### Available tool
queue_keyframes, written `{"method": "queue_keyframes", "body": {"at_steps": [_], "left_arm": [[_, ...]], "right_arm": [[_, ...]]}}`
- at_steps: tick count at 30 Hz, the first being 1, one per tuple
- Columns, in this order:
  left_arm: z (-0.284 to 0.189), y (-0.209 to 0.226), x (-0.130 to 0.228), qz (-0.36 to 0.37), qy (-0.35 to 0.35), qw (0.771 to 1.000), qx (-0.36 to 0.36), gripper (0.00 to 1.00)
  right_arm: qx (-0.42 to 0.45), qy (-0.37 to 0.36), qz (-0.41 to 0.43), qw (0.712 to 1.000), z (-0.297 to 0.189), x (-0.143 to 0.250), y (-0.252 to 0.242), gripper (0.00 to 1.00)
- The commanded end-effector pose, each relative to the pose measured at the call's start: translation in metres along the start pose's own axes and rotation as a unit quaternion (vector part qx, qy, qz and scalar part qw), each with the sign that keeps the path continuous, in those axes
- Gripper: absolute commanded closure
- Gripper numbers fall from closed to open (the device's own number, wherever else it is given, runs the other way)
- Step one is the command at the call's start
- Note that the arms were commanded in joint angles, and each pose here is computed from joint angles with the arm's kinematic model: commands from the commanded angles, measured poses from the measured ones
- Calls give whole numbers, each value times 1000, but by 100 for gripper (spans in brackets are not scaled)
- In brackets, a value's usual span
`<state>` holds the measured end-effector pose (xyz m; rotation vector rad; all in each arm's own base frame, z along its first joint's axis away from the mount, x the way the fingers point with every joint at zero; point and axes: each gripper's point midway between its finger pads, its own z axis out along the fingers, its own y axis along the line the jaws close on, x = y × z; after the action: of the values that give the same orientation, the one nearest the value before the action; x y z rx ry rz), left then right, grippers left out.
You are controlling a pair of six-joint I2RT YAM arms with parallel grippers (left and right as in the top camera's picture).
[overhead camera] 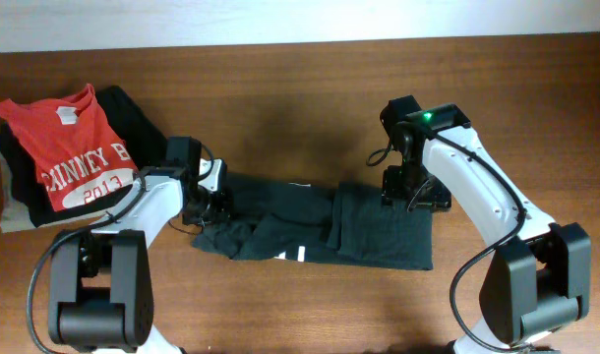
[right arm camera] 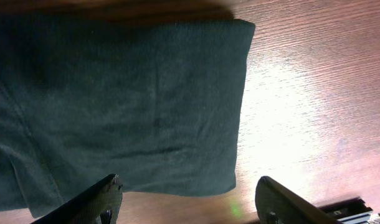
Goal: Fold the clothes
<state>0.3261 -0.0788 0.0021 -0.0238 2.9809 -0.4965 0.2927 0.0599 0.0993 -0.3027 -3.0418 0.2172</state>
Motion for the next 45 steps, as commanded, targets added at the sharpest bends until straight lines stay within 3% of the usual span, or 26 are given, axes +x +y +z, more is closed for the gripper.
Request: {"method": "queue_keyframes", "body": {"at_steps": [1,3,6,10,13,18,22,25,30,32,35,39,45], "left_arm": [[2,-6,5,-5,17,999,28,99],[-18,14,-7,-30,15,999,-9,100],[-86,59,-36,-76,5,991,-110,99],[-150,52,-62,-86,-23,989,-114,99],[-141,-16,-51,-39,14,999,-31,99],[-99,-147,-13,115,50,992,-12,100],[-56,-198,33,184,97,977,-43,99],[-34,-211,52,200,124,971,-51,99],[-42,-197,38,193,111,971,-88,100],[-75,-171,8,169,83,972,-143,100],[-124,-145,-31,127,44,979,-155,100],[-146,-101,-44,63,49,983,-166,100],[-155,-81,-38,61,76,980,-174,100]], "right_arm": [[25,-24,8,999,-9,-6,-12,27],[51,-25,18,998,-9,-8,-28,28],[66,-13,58,996,-5,-15,-66,28],[64,10,111,992,0,-17,-108,27],[64,16,130,989,2,-16,-120,27],[61,17,119,991,2,-16,-119,27],[60,18,106,992,2,-16,-119,27],[53,21,103,993,3,-15,-116,27],[-11,36,49,998,3,-12,-94,26],[-95,42,-15,994,0,-10,-65,26],[-201,36,-119,972,-11,-3,-17,25],[-203,18,-184,962,-2,4,27,31],[-202,-25,-237,950,35,18,93,37]]}}
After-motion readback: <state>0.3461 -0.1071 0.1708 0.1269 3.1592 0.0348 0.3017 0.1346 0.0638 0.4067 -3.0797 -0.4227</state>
